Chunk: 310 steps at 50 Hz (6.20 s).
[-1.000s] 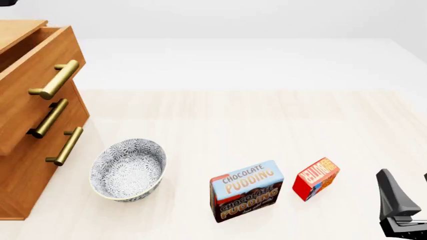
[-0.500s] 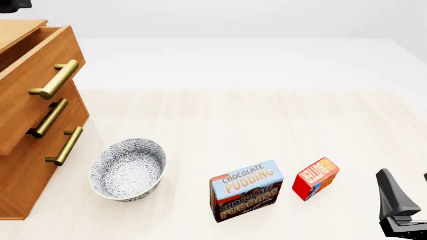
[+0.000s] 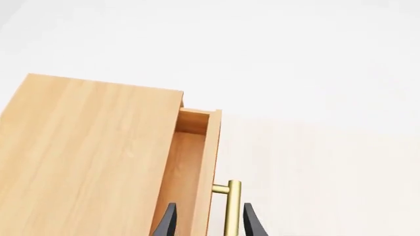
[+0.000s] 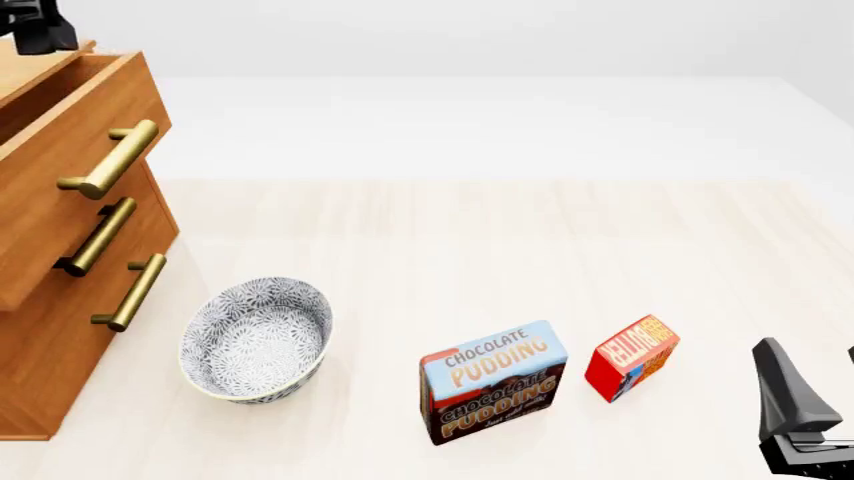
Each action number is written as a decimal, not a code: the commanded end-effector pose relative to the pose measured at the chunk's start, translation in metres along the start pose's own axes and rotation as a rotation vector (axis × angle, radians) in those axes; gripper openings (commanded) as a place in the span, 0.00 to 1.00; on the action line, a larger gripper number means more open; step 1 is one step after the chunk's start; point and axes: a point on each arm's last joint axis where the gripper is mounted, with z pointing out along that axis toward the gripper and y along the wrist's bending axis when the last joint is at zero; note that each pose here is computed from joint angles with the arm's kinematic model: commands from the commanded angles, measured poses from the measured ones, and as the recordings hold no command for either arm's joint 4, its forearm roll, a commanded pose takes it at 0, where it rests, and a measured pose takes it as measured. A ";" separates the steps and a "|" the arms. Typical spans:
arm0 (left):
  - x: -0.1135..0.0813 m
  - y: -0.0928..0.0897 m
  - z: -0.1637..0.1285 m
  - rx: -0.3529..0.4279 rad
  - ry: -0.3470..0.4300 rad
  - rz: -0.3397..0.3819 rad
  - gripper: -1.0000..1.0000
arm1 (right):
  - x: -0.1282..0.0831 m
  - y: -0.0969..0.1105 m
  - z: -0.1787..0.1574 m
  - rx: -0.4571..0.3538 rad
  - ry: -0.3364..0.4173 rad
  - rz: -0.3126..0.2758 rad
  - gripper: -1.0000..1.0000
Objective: Put the butter at the back in the top drawer of the cabinet and close it.
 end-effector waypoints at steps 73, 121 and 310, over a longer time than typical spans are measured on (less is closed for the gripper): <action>0.018 -0.009 0.070 0.020 0.121 -0.005 1.00 | 0.000 0.000 0.000 0.000 0.000 0.000 1.00; 0.030 -0.010 0.104 0.020 0.169 -0.014 1.00 | 0.000 0.000 0.000 0.000 0.000 0.000 1.00; 0.074 -0.161 0.114 0.327 0.246 0.077 1.00 | 0.000 0.000 0.000 0.000 0.000 0.000 1.00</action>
